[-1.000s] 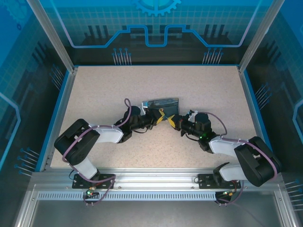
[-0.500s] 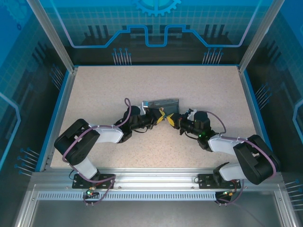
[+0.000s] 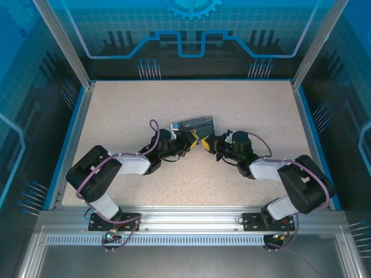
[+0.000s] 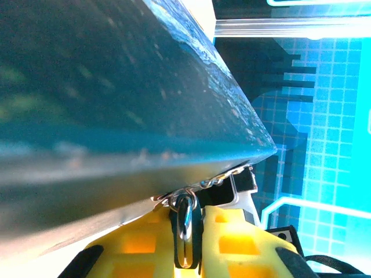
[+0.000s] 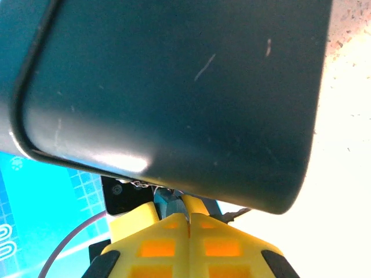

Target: Unlock the padlock with the key

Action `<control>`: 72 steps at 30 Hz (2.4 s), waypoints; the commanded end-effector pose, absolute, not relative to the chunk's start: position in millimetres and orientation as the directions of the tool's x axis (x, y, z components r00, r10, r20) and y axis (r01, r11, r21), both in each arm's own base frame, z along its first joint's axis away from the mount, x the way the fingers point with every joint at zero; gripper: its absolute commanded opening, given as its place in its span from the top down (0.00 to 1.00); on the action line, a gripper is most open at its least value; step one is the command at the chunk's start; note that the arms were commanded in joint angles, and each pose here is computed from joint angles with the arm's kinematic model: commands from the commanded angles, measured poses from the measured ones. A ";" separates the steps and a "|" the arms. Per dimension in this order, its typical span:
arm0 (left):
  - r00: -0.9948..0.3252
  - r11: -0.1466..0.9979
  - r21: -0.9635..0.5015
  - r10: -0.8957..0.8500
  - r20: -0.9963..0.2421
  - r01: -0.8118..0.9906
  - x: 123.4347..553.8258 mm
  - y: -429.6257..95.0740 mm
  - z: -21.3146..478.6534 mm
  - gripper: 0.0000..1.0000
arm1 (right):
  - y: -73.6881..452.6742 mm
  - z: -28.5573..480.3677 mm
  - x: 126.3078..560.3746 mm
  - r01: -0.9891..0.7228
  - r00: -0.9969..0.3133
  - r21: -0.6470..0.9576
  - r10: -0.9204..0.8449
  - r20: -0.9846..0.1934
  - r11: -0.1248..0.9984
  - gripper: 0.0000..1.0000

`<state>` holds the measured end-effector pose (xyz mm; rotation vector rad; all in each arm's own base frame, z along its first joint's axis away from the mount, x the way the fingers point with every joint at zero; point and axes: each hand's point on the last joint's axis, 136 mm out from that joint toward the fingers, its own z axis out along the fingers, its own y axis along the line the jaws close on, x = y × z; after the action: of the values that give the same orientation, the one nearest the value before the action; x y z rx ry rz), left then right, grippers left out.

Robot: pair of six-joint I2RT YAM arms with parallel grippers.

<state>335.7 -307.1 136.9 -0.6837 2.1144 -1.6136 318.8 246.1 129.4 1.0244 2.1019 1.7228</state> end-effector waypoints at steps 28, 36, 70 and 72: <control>-0.868 0.260 -0.950 -0.496 0.025 -0.176 302.8 -319.7 101.4 1.00 | 265.3 142.3 327.6 0.301 -0.771 0.950 0.606 0.193 0.080 0.63; -0.855 0.255 -0.951 -0.518 0.018 -0.175 306.3 -313.3 103.8 1.00 | 260.4 134.4 317.9 0.315 -0.776 0.944 0.601 0.194 0.102 0.24; -0.856 0.213 -0.948 -0.507 0.101 -0.238 315.4 -322.8 121.4 1.00 | 195.9 143.5 264.3 -0.302 -0.825 0.273 -0.107 -0.556 0.913 0.45; -0.862 0.251 -0.934 -0.497 0.100 -0.253 310.8 -320.4 122.0 1.00 | 199.8 140.7 266.4 -0.308 -0.821 0.263 -0.116 -0.559 0.914 0.50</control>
<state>315.4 -316.7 96.3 -0.7351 2.2889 -1.6120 264.9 208.3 148.7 -0.2163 2.5071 0.6167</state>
